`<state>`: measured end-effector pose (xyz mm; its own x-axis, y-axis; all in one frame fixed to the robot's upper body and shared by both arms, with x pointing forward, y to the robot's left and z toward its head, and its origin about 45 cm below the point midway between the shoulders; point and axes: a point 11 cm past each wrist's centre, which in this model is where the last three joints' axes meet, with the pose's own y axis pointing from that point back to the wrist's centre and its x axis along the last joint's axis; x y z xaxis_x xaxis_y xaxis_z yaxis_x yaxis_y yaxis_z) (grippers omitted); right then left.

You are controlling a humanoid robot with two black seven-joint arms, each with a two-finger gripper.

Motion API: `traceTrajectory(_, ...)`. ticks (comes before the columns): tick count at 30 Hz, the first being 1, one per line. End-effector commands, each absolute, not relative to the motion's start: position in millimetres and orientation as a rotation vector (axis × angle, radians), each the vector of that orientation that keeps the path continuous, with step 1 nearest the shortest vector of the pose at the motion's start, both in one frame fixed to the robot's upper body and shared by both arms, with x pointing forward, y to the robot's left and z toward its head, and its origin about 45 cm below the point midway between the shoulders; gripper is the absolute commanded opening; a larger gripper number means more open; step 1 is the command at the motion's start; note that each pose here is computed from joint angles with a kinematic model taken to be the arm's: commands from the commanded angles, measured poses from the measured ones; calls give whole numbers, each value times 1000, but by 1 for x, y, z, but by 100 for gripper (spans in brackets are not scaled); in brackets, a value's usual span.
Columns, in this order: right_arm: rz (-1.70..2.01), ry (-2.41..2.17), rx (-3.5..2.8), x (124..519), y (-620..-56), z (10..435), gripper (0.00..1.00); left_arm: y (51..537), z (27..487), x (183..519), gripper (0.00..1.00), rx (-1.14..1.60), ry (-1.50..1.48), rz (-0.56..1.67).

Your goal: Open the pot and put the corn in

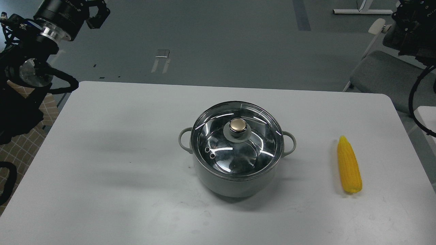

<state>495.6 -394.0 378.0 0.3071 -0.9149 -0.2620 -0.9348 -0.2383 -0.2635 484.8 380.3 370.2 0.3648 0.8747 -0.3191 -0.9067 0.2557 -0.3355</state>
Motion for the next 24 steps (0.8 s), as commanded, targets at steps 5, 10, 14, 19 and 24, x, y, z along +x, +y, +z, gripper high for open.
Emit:
traceTrajectory(5, 89, 1658, -2213, 495, -393, 373, 100, 379, 366, 485, 98, -482, 78, 1214)
traceTrajectory(10, 93, 1683, -2201, 494, -401, 371, 100, 384, 373, 486, 98, -497, 65, 1217)
traceTrajectory(14, 95, 1679, -2186, 494, -403, 372, 100, 381, 373, 486, 98, -488, 61, 1204)
traceTrajectory(19, 89, 1683, -2179, 493, -406, 374, 100, 372, 373, 484, 98, -477, 59, 1175)
traceTrajectory(24, 93, 1722, -2174, 487, -419, 366, 100, 355, 384, 475, 98, -393, -3, 1091)
